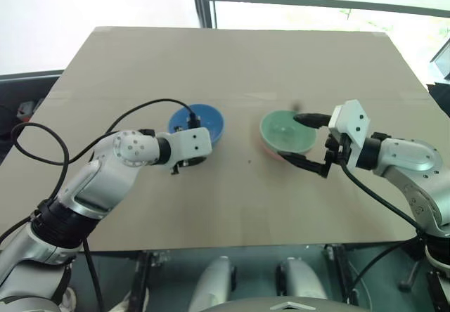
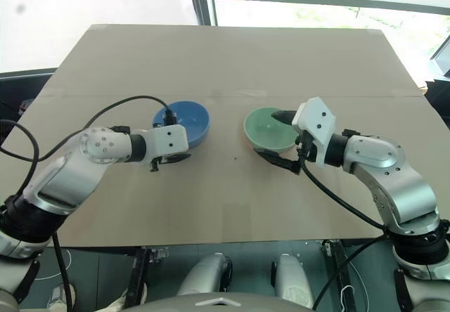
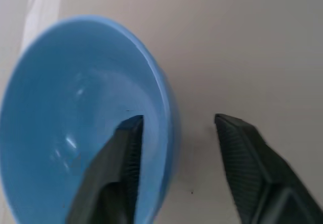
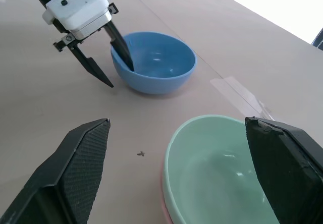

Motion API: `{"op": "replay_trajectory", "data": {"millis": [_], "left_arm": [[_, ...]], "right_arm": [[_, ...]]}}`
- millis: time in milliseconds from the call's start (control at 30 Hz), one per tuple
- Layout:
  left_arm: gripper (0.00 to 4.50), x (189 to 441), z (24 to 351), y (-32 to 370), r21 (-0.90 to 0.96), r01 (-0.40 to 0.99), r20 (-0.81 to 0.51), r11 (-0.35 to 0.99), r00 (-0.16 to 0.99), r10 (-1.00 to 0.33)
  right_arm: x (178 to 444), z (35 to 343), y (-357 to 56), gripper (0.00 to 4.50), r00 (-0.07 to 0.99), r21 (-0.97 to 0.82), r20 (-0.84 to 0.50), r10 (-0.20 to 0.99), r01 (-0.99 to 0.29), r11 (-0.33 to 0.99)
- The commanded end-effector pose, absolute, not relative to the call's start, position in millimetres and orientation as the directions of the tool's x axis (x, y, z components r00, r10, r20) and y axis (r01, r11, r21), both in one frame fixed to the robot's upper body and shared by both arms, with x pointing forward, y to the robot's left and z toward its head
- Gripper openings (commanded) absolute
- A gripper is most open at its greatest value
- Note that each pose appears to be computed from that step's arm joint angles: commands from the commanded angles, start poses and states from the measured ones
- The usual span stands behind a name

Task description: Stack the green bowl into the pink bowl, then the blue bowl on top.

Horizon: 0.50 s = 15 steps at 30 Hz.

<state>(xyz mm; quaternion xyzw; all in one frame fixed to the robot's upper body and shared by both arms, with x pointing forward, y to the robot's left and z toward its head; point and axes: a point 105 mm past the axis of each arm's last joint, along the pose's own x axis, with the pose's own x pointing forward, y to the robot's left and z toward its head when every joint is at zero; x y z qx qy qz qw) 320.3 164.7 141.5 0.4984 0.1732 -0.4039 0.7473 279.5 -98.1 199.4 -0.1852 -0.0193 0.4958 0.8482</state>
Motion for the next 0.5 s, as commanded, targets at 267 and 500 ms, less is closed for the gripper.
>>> {"op": "replay_trajectory", "data": {"millis": [267,500], "left_arm": [[0.03,328,185,133,0.652,0.746,-0.559,0.137,0.595,-0.577],[0.03,301,235,60,0.667,0.739,-0.45,-0.094,0.298,-0.842]], "right_arm": [[276,217,-120,4.5,0.599,-0.374,-0.085,0.796,-0.76,0.532],[268,236,-164,4.5,0.731,-0.289,0.089,0.676,-0.631,0.72]]}}
